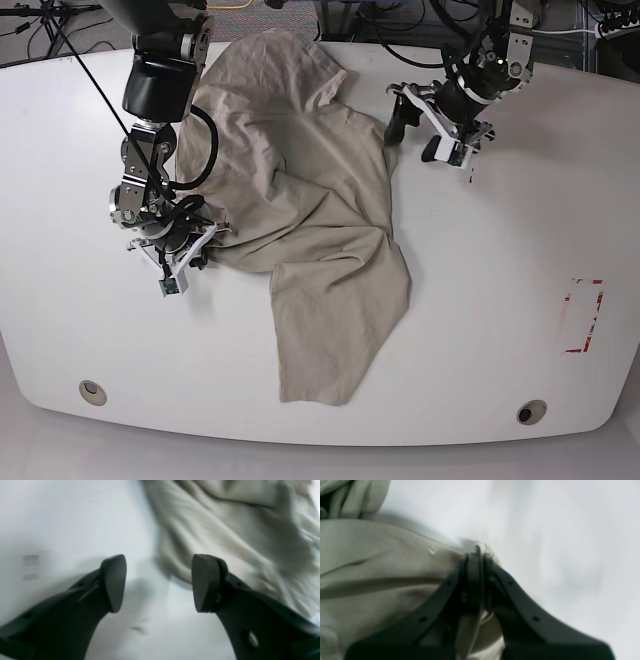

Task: Fold the T-shirt properly
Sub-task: 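Grasp the shirt's opposite edge with the left gripper, then lift the beige shirt with both grippers and pull the grippers apart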

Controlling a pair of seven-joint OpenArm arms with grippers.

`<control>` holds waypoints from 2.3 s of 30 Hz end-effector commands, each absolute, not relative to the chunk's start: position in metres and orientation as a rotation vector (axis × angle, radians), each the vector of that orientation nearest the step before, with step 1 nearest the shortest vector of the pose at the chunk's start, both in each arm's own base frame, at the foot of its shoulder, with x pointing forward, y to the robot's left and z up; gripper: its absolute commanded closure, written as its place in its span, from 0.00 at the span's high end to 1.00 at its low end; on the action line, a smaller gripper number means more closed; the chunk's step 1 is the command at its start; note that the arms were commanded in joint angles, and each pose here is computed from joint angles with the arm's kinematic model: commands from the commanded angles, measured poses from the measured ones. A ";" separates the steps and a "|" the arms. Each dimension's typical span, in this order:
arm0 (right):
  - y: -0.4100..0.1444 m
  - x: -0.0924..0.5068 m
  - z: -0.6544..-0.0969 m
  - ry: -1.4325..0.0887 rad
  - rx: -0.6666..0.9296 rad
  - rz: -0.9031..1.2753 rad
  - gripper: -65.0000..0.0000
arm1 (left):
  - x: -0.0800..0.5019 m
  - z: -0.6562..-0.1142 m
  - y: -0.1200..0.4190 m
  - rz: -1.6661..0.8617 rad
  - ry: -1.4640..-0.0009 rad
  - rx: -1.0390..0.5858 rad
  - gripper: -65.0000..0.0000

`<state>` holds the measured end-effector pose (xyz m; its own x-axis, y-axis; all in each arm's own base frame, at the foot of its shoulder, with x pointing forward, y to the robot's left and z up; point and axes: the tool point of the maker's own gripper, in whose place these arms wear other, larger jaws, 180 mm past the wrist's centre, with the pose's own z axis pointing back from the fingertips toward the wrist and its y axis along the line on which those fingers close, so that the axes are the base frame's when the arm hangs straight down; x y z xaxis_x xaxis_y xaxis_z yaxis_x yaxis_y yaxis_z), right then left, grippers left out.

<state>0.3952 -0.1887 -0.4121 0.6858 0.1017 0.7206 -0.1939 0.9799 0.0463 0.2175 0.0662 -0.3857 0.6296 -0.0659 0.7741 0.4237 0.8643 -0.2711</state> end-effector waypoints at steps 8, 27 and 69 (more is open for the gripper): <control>-0.187 0.411 -0.392 -0.866 0.123 0.166 0.00 | 0.220 -0.381 0.056 -0.264 -0.855 -0.519 0.59; -0.184 0.411 -0.392 -0.868 0.129 0.164 0.00 | 0.246 -0.414 0.068 -0.188 -0.799 -0.475 0.59; -0.190 0.432 -0.321 -1.052 0.053 0.207 0.00 | 0.247 -0.357 0.056 -0.407 -0.918 -0.407 0.01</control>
<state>0.4182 -0.1837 -0.3513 0.5525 0.1340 0.8227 -0.2047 0.9786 -0.0219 0.2442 0.0578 -0.3729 0.5872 -0.1670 0.7920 0.4820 0.8582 -0.1763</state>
